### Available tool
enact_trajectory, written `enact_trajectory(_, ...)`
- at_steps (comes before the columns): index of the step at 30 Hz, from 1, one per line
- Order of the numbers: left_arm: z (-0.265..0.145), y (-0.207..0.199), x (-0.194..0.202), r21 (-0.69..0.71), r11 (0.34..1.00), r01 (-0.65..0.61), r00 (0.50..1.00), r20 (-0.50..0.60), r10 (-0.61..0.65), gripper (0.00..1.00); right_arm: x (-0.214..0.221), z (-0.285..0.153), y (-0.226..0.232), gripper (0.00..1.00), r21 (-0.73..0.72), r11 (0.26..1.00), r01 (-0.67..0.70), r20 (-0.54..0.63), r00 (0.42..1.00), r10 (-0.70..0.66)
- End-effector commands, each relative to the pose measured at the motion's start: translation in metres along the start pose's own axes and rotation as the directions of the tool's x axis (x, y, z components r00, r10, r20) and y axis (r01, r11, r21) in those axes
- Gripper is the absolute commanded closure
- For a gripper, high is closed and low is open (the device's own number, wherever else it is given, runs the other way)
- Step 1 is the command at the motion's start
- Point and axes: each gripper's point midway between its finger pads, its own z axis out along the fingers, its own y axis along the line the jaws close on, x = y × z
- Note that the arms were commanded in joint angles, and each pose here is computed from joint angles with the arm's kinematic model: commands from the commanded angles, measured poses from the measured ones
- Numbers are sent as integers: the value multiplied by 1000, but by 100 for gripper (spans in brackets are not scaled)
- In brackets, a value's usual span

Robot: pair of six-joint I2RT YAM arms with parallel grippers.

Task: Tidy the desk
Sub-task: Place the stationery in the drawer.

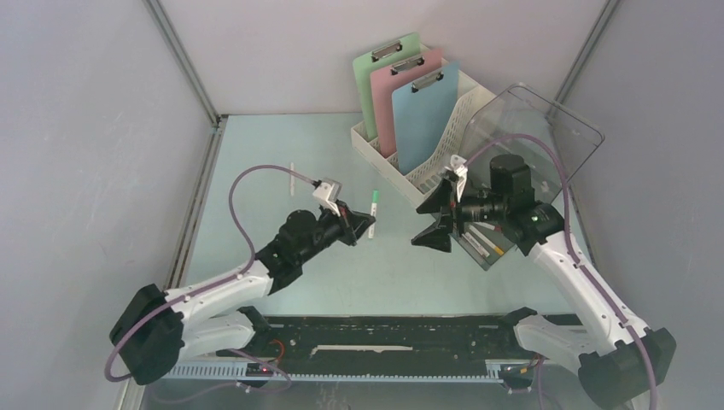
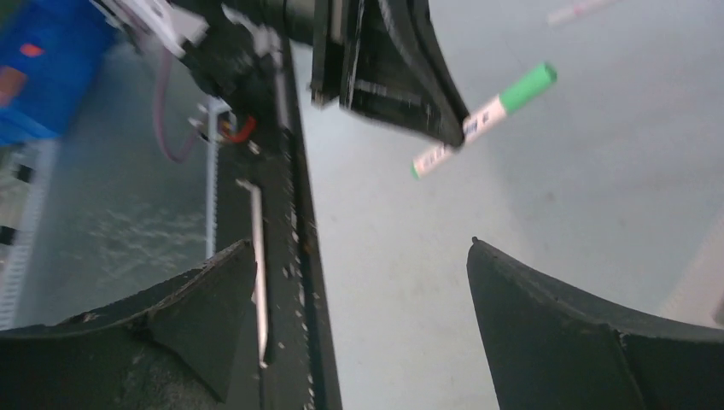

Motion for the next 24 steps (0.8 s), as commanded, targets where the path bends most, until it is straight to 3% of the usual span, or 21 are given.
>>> enact_trajectory(1,-11,-51,-48,84,996,-28,971,239,7,100,-47,-3,38,0,-231,973,-13,146,988,48)
enact_trajectory(5,-18,-73,-46,116,993,-28,954,300,-8,100,-38,-4,38,0,-236,970,-49,180,979,93)
enact_trajectory(10,-16,-92,-36,147,989,-32,945,327,-17,100,-36,-4,18,0,-176,963,-204,178,955,235)
enact_trajectory(12,-13,-97,-33,154,988,-34,947,321,-17,100,-32,-1,22,0,-231,941,-246,145,948,284)
enact_trajectory(16,-11,-110,-33,181,983,-35,948,318,-25,100,-30,9,29,0,-272,933,-236,125,953,277)
enact_trajectory(24,-12,-126,-28,217,976,-24,949,313,-46,100,-17,21,13,2,-148,964,-219,135,962,239)
